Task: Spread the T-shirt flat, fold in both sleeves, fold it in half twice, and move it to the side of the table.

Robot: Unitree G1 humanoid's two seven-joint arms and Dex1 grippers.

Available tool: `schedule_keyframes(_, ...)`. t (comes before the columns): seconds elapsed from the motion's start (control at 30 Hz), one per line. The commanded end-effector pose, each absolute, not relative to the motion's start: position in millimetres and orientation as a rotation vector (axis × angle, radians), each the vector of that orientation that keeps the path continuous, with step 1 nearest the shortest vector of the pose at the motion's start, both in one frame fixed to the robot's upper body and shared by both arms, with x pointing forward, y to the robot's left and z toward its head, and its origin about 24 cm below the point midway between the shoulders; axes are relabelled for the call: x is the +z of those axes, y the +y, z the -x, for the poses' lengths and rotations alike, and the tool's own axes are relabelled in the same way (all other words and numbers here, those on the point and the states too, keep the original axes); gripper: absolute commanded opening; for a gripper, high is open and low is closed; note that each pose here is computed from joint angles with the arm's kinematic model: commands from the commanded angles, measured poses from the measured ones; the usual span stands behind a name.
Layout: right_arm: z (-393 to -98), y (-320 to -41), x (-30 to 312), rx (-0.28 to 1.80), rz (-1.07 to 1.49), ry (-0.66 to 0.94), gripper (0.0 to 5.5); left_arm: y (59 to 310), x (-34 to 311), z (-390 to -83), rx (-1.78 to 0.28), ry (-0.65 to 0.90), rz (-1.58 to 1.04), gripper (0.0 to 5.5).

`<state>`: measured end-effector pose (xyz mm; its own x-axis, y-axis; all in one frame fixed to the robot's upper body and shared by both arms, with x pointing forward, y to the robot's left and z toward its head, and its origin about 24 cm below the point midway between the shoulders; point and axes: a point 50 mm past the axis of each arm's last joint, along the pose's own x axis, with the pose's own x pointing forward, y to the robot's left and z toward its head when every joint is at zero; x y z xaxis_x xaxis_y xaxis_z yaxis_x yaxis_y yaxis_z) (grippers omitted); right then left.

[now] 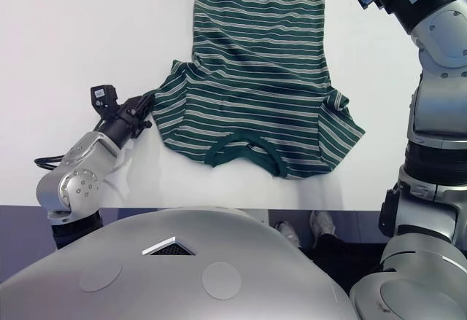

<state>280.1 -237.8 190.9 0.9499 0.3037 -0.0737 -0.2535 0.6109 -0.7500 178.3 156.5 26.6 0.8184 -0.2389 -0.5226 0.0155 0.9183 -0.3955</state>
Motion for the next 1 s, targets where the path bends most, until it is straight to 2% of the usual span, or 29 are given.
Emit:
schedule_keyframes(0.03,-285.6,-231.3,198.3,0.328,0.853,-0.105,2.15,154.9,-4.2,-166.6,-0.047,0.753,0.399,1.20)
schedule_keyframes(0.23,-287.8,-233.1,200.0,0.303,0.845,-0.123,2.15,161.4,-1.5,-167.5,-0.011,0.708,0.406,0.05)
schedule_keyframes(0.47,-287.0,-236.0,197.9,0.244,0.829,-0.141,2.15,177.4,21.5,-182.6,0.047,0.571,0.351,0.05)
schedule_keyframes(0.6,-286.4,-237.5,196.2,0.224,0.825,-0.140,2.15,183.2,26.0,-186.4,0.051,0.558,0.322,0.05)
schedule_keyframes(0.87,-286.7,-240.9,194.5,0.204,0.828,-0.138,2.15,160.3,64.3,-191.5,-0.220,0.384,0.173,0.05)
schedule_keyframes(1.0,-287.4,-237.8,193.5,0.223,0.831,-0.136,2.15,138.8,69.9,-182.4,-0.386,0.405,0.164,0.05)
